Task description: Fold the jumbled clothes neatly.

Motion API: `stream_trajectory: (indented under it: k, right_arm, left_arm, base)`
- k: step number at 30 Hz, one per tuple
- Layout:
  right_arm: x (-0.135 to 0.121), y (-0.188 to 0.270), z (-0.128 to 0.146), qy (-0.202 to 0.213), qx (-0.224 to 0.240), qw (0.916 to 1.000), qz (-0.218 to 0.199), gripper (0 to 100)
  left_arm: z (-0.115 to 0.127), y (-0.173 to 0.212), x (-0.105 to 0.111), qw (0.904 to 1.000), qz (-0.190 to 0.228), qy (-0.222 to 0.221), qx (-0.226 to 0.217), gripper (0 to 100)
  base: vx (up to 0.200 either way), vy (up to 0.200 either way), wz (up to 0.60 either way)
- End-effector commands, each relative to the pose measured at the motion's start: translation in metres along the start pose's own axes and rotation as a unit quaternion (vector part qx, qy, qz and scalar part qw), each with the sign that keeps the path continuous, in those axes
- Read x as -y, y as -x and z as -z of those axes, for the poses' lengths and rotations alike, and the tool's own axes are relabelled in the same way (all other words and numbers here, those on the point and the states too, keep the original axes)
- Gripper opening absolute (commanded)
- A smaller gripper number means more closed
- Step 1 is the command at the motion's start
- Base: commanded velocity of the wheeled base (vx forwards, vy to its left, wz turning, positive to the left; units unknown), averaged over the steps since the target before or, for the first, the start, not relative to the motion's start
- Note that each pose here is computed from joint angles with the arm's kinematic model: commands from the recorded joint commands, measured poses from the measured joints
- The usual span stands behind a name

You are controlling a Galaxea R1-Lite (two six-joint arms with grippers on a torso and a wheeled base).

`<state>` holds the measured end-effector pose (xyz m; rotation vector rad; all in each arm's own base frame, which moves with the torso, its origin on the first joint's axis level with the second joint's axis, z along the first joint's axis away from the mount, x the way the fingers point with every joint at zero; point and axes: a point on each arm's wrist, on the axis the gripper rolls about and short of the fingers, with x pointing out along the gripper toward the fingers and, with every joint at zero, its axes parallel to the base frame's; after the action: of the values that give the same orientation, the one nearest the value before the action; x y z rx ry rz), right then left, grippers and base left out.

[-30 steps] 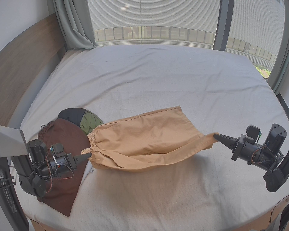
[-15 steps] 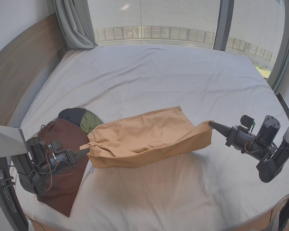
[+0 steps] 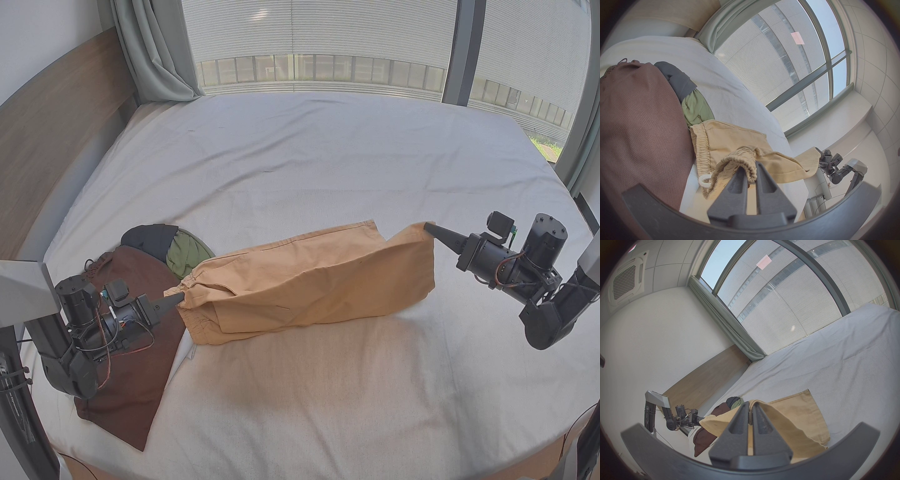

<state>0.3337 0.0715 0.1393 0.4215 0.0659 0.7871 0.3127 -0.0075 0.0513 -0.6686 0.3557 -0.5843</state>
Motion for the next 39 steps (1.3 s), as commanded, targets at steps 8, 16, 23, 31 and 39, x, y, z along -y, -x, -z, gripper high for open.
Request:
stream_trajectory:
  k: [8, 16, 23, 31, 39]
  right_arm:
    - [0.014, -0.021, -0.020, 0.000, 0.008, 1.0000, 0.004, 0]
    - [0.025, -0.029, -0.028, -0.001, 0.010, 0.9999, 0.013, 0]
    - [0.035, -0.037, -0.030, -0.008, 0.004, 0.9998, 0.020, 0]
    - [0.047, -0.045, -0.035, -0.008, 0.005, 0.9996, 0.027, 0]
    - [0.056, -0.059, -0.035, -0.012, 0.000, 0.9995, 0.027, 0]
  left_arm:
    - [-0.006, -0.009, 0.002, 0.9997, -0.002, 0.015, 0.019, 0]
    - [-0.006, -0.013, 0.002, 0.9994, -0.006, 0.020, 0.026, 0]
    - [-0.006, -0.016, -0.001, 0.9994, -0.005, 0.021, 0.025, 0]
    - [-0.004, -0.020, -0.005, 0.9994, -0.007, 0.023, 0.023, 0]
    - [-0.004, -0.025, -0.011, 0.9992, -0.016, 0.025, 0.029, 0]
  base:
    - [0.000, 0.000, 0.00]
    - [0.000, 0.000, 0.00]
    - [0.000, 0.000, 0.00]
    - [0.000, 0.000, 0.00]
    - [0.000, 0.000, 0.00]
